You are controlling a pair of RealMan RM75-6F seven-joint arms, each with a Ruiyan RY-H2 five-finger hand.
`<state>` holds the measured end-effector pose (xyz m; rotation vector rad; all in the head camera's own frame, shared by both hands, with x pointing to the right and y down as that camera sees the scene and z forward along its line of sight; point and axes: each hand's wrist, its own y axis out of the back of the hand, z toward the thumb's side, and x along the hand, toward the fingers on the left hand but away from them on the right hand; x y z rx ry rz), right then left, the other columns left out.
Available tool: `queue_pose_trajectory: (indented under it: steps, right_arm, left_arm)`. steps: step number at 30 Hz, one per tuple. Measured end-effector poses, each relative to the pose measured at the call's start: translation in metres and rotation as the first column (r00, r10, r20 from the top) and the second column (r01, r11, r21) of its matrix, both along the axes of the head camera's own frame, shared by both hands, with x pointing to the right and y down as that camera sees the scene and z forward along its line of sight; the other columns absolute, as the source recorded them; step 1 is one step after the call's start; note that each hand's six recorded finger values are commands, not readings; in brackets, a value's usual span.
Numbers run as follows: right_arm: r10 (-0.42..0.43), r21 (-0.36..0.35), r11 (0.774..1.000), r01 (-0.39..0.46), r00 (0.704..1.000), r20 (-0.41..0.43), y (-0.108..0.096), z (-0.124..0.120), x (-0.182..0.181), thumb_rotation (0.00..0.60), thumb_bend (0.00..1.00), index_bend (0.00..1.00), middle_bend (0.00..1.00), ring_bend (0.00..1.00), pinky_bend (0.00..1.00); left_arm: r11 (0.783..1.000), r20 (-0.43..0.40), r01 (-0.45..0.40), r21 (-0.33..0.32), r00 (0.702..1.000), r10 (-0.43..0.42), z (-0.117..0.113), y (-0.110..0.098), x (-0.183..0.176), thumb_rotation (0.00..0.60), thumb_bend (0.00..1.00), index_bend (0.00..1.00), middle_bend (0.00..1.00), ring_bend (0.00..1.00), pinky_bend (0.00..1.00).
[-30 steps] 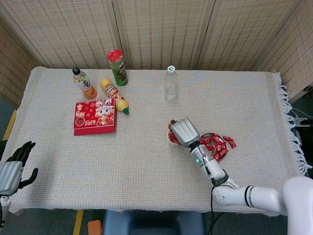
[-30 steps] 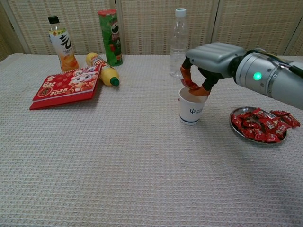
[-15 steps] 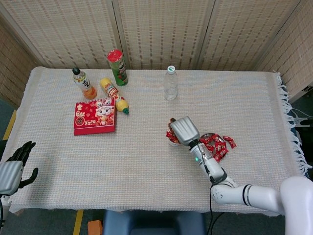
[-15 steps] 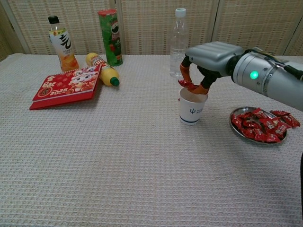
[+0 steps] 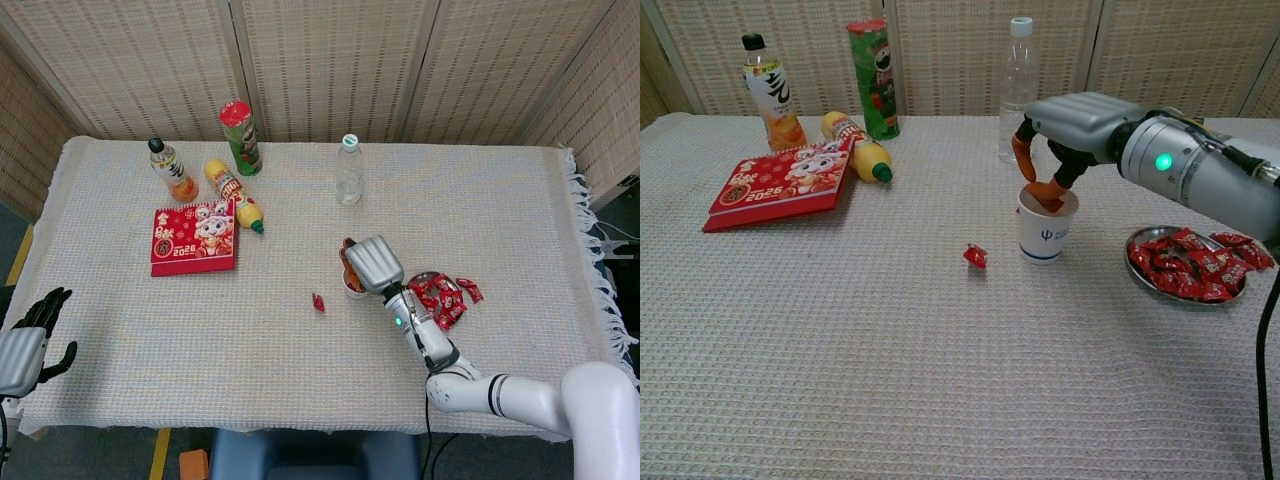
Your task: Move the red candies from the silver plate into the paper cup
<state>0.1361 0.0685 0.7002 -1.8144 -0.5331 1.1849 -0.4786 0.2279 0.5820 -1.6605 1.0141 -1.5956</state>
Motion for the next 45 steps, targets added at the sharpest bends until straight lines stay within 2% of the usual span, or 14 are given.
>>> queue_pose_trajectory:
  steps: [5,10,15,20,23,28,30,31,32,34,37,40,42,45]
  right_arm:
    - [0.0,0.006,1.0,0.0,1.0,-0.011,0.001,-0.001,0.011,0.6,0.3,0.12,0.34,0.75,1.0]
    - [-0.013,-0.014,1.0,0.012,0.999,-0.034,0.006,0.0,0.02,0.6,0.27,0.01,0.27,0.71,1.0]
    - [-0.016,-0.031,0.999,0.015,0.999,-0.044,0.006,-0.001,0.024,0.6,0.21,0.0,0.17,0.66,1.0]
    - [-0.015,-0.017,1.0,0.015,0.999,-0.028,0.006,-0.008,0.024,0.6,0.2,0.0,0.15,0.6,1.0]
    - [-0.037,0.011,0.999,0.037,0.999,-0.008,0.008,-0.016,0.021,0.6,0.2,0.0,0.13,0.5,0.92]
    - [-0.133,0.113,0.985,0.129,0.991,0.033,0.013,-0.038,0.009,0.6,0.2,0.0,0.13,0.3,0.66]
    - [-0.2,0.158,0.969,0.192,0.979,0.038,0.018,-0.047,0.001,0.6,0.2,0.0,0.14,0.27,0.61]
    - [-0.232,0.175,0.959,0.222,0.972,0.037,0.02,-0.051,-0.002,0.6,0.2,0.0,0.17,0.27,0.61]
    - [-0.265,0.191,0.948,0.254,0.964,0.031,0.022,-0.054,-0.007,0.6,0.2,0.0,0.25,0.29,0.61]
    - [-0.342,0.222,0.917,0.332,0.94,0.007,0.026,-0.059,-0.018,0.6,0.19,0.0,0.47,0.39,0.64]
    - [-0.441,0.243,0.866,0.436,0.897,-0.038,0.031,-0.061,-0.035,0.6,0.18,0.01,0.71,0.61,0.81]
    - [-0.532,0.254,0.806,0.535,0.842,-0.088,0.035,-0.06,-0.051,0.6,0.18,0.05,0.8,0.69,0.91]
    - [-0.576,0.249,0.77,0.587,0.808,-0.122,0.037,-0.056,-0.059,0.6,0.18,0.1,0.81,0.7,0.93]
    - [-0.609,0.23,0.745,0.627,0.779,-0.152,0.038,-0.049,-0.065,0.6,0.18,0.14,0.81,0.7,0.94]
  left_arm:
    - [1.0,0.0,-0.002,-0.002,1.0,0.002,0.0,0.0,0.0,0.6,0.45,0.01,0.0,0.1,0.34]
    - [1.0,0.002,-0.008,-0.005,1.0,0.008,0.002,0.001,0.003,0.6,0.45,0.01,0.0,0.1,0.34]
    - [1.0,0.005,-0.006,-0.006,1.0,0.006,0.002,0.001,0.003,0.6,0.45,0.01,0.0,0.1,0.34]
    - [1.0,0.002,-0.006,-0.003,1.0,0.006,0.001,0.001,0.003,0.6,0.45,0.01,0.0,0.1,0.34]
    - [1.0,0.001,-0.008,-0.001,1.0,0.008,0.0,0.001,0.003,0.6,0.45,0.01,0.0,0.1,0.34]
    - [1.0,-0.002,-0.015,-0.002,1.0,0.015,0.0,0.002,0.005,0.6,0.45,0.01,0.0,0.1,0.34]
    - [1.0,-0.003,-0.019,-0.002,1.0,0.019,0.0,0.003,0.006,0.6,0.45,0.01,0.0,0.1,0.34]
    - [1.0,-0.003,-0.021,-0.002,1.0,0.021,0.0,0.003,0.007,0.6,0.45,0.01,0.0,0.1,0.34]
    - [1.0,-0.003,-0.022,-0.001,1.0,0.022,0.0,0.003,0.007,0.6,0.45,0.01,0.0,0.1,0.34]
    - [1.0,-0.002,-0.022,0.002,1.0,0.022,-0.001,0.004,0.008,0.6,0.45,0.01,0.0,0.1,0.34]
    - [1.0,0.001,-0.019,0.003,1.0,0.019,-0.001,0.004,0.007,0.6,0.45,0.01,0.0,0.12,0.35]
    - [1.0,0.004,-0.018,0.004,1.0,0.018,-0.001,0.004,0.007,0.6,0.45,0.01,0.0,0.12,0.35]
    - [1.0,0.006,-0.019,0.003,1.0,0.019,0.0,0.004,0.007,0.6,0.45,0.01,0.0,0.12,0.35]
    - [1.0,0.007,-0.024,0.0,1.0,0.024,0.001,0.004,0.008,0.6,0.45,0.01,0.0,0.12,0.35]
